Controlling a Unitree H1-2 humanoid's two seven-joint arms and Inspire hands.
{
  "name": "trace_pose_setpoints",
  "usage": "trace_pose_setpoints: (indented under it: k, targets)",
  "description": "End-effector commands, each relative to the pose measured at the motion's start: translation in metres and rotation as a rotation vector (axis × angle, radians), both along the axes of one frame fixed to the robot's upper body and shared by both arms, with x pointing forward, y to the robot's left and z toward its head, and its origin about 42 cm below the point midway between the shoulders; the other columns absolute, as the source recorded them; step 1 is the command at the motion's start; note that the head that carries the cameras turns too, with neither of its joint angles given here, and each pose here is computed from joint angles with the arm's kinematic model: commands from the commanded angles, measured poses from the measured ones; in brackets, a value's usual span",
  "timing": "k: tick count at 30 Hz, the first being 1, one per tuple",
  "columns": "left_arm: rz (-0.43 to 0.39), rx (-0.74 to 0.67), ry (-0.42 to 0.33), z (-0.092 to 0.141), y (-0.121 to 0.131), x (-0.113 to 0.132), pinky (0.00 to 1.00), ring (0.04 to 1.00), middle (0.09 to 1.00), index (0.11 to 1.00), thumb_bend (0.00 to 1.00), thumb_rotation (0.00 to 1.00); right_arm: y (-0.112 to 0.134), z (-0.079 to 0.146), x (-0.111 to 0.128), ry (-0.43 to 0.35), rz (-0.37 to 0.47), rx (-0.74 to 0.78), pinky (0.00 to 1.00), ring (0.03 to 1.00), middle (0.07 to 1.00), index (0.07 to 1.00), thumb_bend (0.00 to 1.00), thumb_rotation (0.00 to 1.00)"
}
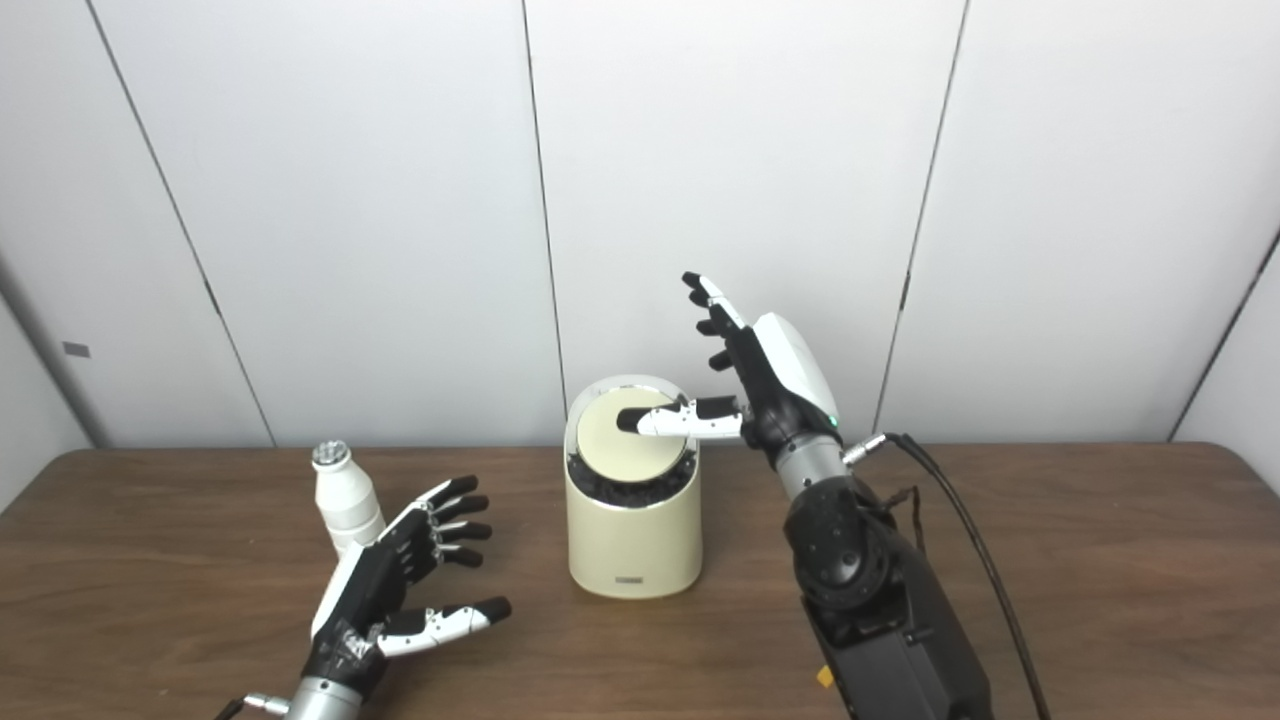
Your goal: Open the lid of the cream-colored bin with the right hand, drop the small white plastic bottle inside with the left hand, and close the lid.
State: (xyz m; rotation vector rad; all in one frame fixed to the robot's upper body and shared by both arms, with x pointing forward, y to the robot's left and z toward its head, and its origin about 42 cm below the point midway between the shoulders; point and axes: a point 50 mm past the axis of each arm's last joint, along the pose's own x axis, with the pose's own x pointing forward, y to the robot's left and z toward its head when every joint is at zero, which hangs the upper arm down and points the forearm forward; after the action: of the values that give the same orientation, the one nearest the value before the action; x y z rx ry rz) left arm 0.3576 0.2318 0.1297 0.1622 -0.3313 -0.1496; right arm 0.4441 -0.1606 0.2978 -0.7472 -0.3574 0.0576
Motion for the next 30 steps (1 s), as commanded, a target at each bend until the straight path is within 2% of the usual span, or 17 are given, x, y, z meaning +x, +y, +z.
trace_pose_setpoints:
  k: [1, 11, 15, 19, 25, 30]
  targets:
    - [-0.016, -0.01, -0.065, 0.011, -0.005, 0.004, 0.63, 0.728, 0.812, 0.871, 0.8, 0.03, 0.009, 0.034, 0.005, -0.093, 0.009, -0.022, 0.68, 0.825, 0.894, 0.92, 0.92, 0.37]
    - [-0.02, -0.013, -0.069, 0.013, -0.006, 0.004, 0.63, 0.724, 0.81, 0.869, 0.79, 0.03, 0.014, 0.029, 0.008, -0.096, 0.016, -0.105, 0.7, 0.856, 0.907, 0.923, 0.95, 0.31]
    - [-0.023, -0.012, -0.073, 0.014, -0.007, 0.003, 0.62, 0.721, 0.805, 0.87, 0.79, 0.03, 0.013, 0.025, 0.011, -0.101, 0.018, -0.127, 0.69, 0.855, 0.914, 0.929, 1.0, 0.4]
    - [-0.026, -0.015, -0.075, 0.016, -0.008, 0.003, 0.63, 0.725, 0.812, 0.872, 0.79, 0.03, 0.013, 0.022, 0.012, -0.095, 0.022, -0.138, 0.69, 0.86, 0.922, 0.937, 1.0, 0.42]
    - [-0.03, -0.019, -0.076, 0.017, -0.009, 0.002, 0.63, 0.727, 0.817, 0.871, 0.79, 0.03, 0.013, 0.018, 0.014, -0.095, 0.02, -0.174, 0.7, 0.856, 0.921, 0.939, 0.98, 0.36]
    - [-0.031, -0.016, -0.08, 0.017, -0.009, 0.002, 0.63, 0.728, 0.817, 0.873, 0.79, 0.04, 0.012, 0.014, 0.014, -0.084, 0.012, -0.194, 0.68, 0.845, 0.914, 0.937, 0.94, 0.27]
